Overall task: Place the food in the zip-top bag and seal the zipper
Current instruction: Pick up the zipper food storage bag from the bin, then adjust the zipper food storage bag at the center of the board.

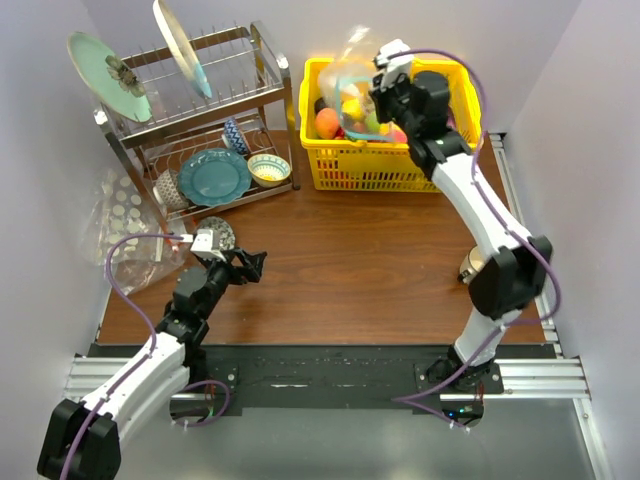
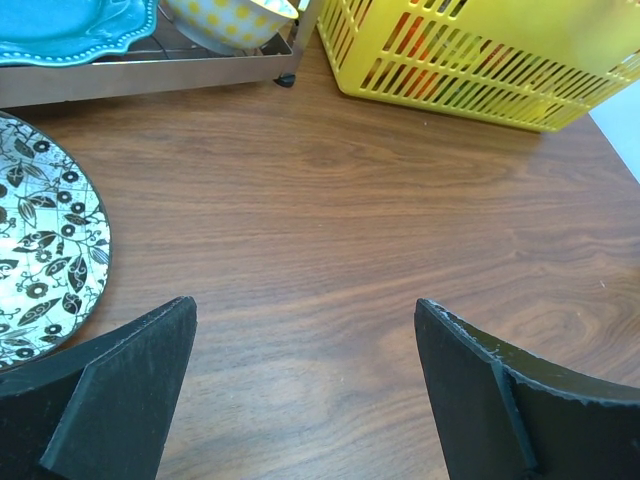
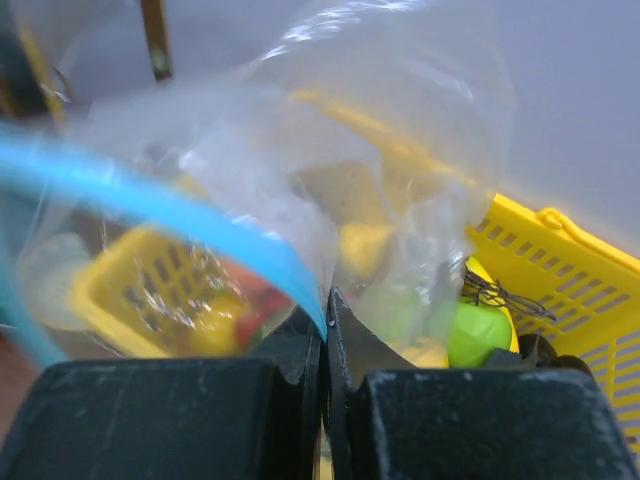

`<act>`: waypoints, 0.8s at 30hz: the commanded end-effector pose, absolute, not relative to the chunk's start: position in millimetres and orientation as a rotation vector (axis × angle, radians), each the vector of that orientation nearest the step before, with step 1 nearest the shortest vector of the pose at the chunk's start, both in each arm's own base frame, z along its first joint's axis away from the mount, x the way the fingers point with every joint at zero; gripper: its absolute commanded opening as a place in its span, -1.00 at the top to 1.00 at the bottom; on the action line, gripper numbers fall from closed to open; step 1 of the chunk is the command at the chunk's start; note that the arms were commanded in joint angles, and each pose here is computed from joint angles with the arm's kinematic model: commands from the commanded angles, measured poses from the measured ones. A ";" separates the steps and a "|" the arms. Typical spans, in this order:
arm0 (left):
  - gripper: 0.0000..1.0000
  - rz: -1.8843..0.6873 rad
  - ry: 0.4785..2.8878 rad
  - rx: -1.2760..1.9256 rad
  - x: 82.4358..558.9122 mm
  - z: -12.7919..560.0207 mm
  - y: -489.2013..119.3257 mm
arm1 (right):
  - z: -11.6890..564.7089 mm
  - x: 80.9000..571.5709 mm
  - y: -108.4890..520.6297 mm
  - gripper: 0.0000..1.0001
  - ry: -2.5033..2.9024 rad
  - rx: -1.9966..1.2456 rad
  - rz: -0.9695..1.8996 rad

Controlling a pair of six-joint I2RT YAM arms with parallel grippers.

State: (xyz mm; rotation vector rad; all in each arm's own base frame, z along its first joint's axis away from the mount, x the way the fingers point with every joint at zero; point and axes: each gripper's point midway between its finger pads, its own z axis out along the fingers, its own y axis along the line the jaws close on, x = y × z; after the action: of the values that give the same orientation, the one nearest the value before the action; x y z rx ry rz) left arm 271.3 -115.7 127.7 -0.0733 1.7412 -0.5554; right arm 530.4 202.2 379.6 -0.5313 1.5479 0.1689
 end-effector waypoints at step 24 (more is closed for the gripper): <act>-0.82 -1.221 1.353 0.379 208.5 300.7 -228.5 | 299.4 308.1 220.0 1.00 1.904 0.364 1.220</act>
State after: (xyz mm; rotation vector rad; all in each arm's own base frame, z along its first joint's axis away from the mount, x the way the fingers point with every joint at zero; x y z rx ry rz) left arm 217.9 -212.3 233.0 0.3195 1.4929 -1.1537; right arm 313.9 222.9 290.1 0.2066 1.9311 1.1451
